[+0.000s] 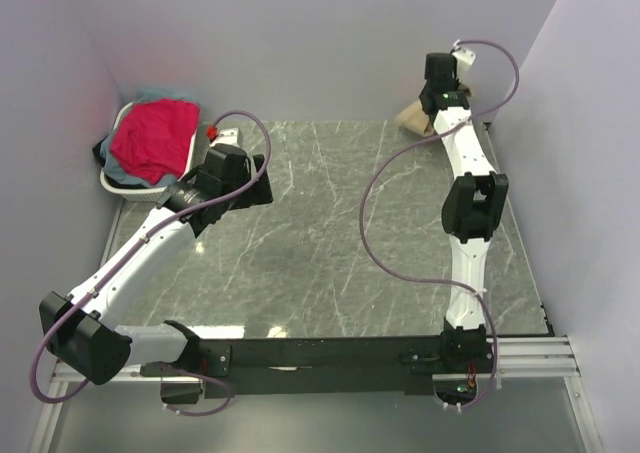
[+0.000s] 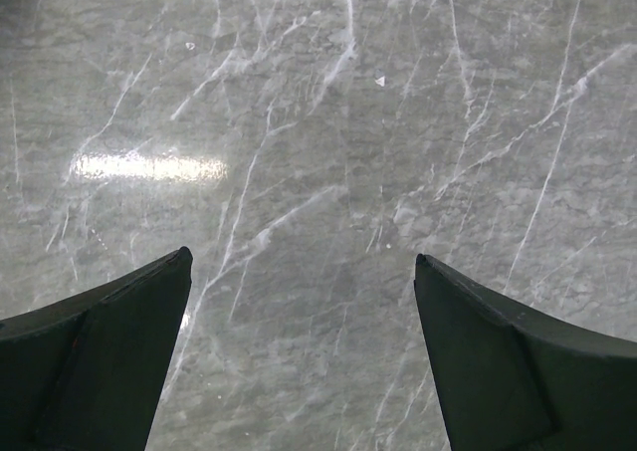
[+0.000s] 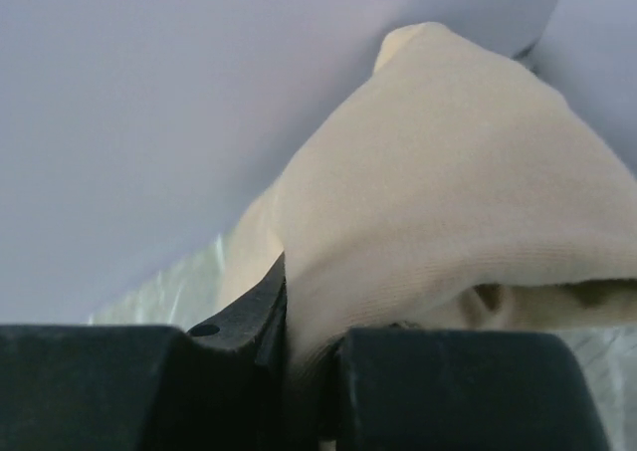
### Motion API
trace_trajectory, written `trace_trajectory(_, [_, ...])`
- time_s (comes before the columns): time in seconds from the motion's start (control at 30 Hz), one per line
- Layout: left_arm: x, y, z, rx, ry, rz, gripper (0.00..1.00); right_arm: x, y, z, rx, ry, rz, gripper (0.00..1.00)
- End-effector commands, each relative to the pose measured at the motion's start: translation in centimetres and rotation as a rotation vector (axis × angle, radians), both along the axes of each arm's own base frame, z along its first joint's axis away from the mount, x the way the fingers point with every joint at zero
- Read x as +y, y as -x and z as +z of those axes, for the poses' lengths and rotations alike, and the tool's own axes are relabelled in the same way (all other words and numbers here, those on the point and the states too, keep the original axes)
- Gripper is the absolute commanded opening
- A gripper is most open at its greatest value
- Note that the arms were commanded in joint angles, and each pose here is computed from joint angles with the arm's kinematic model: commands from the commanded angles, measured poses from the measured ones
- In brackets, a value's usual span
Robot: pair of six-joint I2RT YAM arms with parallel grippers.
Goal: Fold and stack the t-shirts
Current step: Neatly place the folded tshirt to the corner
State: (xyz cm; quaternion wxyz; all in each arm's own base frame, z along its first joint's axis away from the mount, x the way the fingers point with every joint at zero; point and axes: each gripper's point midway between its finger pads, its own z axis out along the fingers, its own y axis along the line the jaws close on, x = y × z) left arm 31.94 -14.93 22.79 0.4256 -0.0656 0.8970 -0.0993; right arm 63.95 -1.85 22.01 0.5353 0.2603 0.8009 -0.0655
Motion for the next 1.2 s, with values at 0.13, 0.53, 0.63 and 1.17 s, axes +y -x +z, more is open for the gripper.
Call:
trace_trajectory(0.13, [-0.9,-0.3,0.5,-0.045,0.018,-0.056,0.99,-5.6,1.7,-1.7,0.06,0.133,-0.101,0.0])
trace_trajectory(0.53, [-1.1,-0.4,0.5,-0.045,0.019,-0.064,1.0,7.2,4.6,2.9,0.013,-0.098,0.438,0.0])
trace_trajectory(0.63, [-0.9,-0.1,0.5,-0.045,0.02,-0.064,1.0,10.1,6.0,3.9,0.029,-0.155,0.609,0.0])
trace_trajectory(1.17, [-1.4,-0.3,-0.4,-0.022,-0.005,-0.107,0.99,0.6,5.3,-4.0,0.393,0.176,0.296,0.0])
